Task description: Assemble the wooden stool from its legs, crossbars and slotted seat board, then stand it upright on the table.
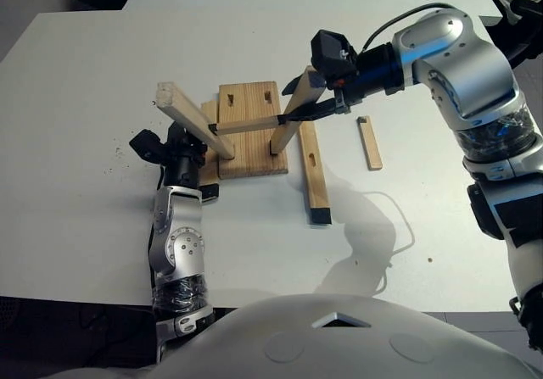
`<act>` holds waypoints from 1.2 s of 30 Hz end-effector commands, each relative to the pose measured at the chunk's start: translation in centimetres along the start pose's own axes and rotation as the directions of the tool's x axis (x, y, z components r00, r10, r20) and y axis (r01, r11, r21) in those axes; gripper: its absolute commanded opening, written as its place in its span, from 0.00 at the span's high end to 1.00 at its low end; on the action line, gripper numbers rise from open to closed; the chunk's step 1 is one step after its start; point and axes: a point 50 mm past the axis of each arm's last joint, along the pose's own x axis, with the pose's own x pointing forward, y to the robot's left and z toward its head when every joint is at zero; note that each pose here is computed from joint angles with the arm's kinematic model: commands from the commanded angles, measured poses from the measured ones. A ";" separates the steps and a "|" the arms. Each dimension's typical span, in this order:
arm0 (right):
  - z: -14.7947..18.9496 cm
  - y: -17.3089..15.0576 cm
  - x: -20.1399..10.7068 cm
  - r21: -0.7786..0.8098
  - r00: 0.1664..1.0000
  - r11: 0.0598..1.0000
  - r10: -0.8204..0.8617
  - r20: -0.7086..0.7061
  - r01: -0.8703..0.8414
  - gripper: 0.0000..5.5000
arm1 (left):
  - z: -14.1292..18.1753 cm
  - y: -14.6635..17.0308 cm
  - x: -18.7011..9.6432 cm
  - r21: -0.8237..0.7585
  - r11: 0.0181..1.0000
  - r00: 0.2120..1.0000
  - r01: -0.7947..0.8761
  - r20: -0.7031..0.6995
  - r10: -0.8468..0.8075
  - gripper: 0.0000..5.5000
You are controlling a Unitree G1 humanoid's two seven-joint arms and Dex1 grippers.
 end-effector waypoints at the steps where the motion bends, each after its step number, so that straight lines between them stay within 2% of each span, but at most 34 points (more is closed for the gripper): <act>1: -2.5 1.6 -1.0 0.139 0.992 0.989 0.073 -0.099 -0.058 0.63 | -1.0 -0.8 -0.3 -0.004 0.999 0.998 0.042 -0.054 -0.042 0.47; 6: -1.6 1.8 -1.3 0.087 0.990 0.994 0.080 -0.120 -0.069 0.63 | -1.4 -0.6 -0.9 -0.011 1.000 0.998 0.022 -0.060 -0.023 0.47; 10: -3.3 2.4 0.6 0.097 0.986 0.993 0.087 -0.144 -0.074 0.63 | -1.7 -0.7 -0.6 -0.009 1.000 0.997 0.029 -0.078 -0.030 0.47; 13: -4.0 2.6 0.5 0.122 0.987 0.992 0.061 -0.146 -0.043 0.63 | -1.7 -0.6 -0.5 0.013 0.999 0.995 0.035 -0.092 -0.034 0.47; 15: -4.2 2.7 0.6 0.133 0.989 0.991 0.050 -0.142 -0.031 0.63 | -0.6 0.2 -0.5 0.075 0.997 0.998 -0.006 -0.063 0.011 0.47; 17: -4.4 2.8 0.6 0.141 0.989 0.990 0.039 -0.141 -0.019 0.63 | 2.2 1.6 -0.3 0.098 0.991 0.995 -0.091 0.038 0.088 0.47; 19: -4.5 2.9 1.0 0.149 0.990 0.989 0.031 -0.139 -0.010 0.63 | 4.4 1.2 0.5 0.146 0.987 0.995 -0.062 0.084 0.050 0.47; 20: -4.4 3.0 1.3 0.151 0.991 0.988 0.036 -0.132 -0.015 0.63 | 4.5 0.3 1.1 0.179 0.984 0.998 -0.008 0.060 -0.003 0.47; 23: -3.8 2.8 2.3 0.143 0.992 0.989 0.040 -0.118 -0.023 0.63 | 2.5 -2.2 2.0 0.227 0.964 0.990 0.139 -0.060 -0.128 0.47; 28: -3.3 2.3 1.9 0.133 0.992 0.991 0.029 -0.123 -0.013 0.63 | 1.3 -3.3 1.1 0.179 0.974 0.989 0.140 -0.079 -0.127 0.47; 33: -2.0 2.7 3.0 0.145 0.997 0.989 0.050 -0.067 -0.040 0.63 | -1.6 -6.6 1.2 0.156 0.955 0.959 0.251 -0.173 -0.224 0.47; 34: -2.1 2.6 2.9 0.152 0.997 0.988 0.040 -0.068 -0.029 0.63 | -1.5 -6.3 1.3 0.156 0.961 0.965 0.230 -0.164 -0.204 0.47; 36: -2.6 2.2 2.4 0.164 0.996 0.986 0.013 -0.083 0.001 0.63 | 0.0 -3.8 1.3 0.182 0.977 0.990 0.110 -0.102 -0.092 0.47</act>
